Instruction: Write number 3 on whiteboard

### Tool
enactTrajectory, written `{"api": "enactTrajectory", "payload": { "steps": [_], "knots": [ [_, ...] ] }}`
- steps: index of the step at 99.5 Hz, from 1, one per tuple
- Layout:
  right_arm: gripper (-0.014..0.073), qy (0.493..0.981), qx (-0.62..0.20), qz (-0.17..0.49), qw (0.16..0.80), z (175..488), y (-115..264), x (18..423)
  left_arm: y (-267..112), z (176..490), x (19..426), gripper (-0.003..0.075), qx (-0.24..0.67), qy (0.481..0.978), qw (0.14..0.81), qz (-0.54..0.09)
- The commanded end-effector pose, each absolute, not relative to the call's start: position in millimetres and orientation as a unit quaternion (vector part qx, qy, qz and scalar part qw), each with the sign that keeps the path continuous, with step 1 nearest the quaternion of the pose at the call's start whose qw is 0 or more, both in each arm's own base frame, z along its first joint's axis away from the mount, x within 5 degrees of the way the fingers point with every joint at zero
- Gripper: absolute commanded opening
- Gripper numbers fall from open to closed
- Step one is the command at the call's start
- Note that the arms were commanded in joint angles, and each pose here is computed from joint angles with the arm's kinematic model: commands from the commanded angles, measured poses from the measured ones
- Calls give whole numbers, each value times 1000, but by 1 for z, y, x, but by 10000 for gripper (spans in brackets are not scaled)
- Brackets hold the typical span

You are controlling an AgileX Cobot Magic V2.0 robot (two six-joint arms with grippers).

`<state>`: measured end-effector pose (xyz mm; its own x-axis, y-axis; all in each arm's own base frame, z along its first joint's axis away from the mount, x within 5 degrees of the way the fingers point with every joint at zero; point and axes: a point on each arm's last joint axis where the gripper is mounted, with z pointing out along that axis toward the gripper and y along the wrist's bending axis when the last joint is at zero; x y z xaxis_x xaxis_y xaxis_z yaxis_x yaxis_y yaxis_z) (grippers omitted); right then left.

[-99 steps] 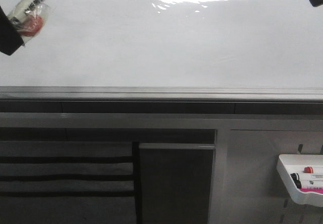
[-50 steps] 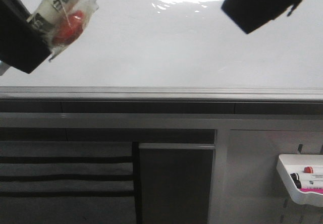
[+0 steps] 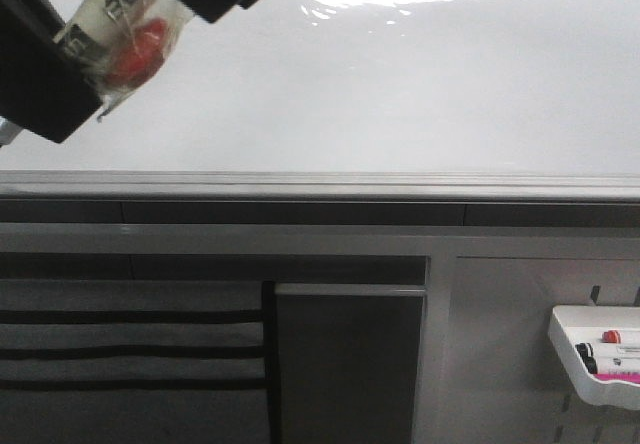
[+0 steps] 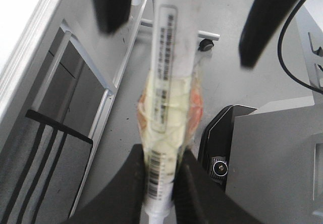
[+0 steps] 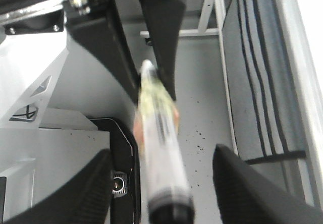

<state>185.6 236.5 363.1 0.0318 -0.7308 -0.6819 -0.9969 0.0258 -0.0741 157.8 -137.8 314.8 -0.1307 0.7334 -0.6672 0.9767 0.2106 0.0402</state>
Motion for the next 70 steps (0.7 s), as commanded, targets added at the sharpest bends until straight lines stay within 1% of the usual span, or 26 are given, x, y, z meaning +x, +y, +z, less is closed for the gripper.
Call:
{"api": "enactTrajectory", "payload": {
  "steps": [1,12,29,49,59,70],
  "knots": [
    [388,631,-666,241,315,386,243,184,-141,331,156,-20,581,710,330,-222],
    [388,624,-675,245,307,393,249,187,-141,331,156,-20,581,710,330,-221],
    [382,625,-679,246,296,390,253,190,-141,331,156,-20,581,710,330,-221],
    [290,626,-679,245,294,388,254,192,-141,331,156,-20,581,710,330,-221],
    [271,626,-680,245,293,388,254,192,-141,331,156,-20,581,710,330,-221],
    [270,627,-680,246,290,388,253,191,-141,331,156,-20,581,710,330,-221]
  ]
}}
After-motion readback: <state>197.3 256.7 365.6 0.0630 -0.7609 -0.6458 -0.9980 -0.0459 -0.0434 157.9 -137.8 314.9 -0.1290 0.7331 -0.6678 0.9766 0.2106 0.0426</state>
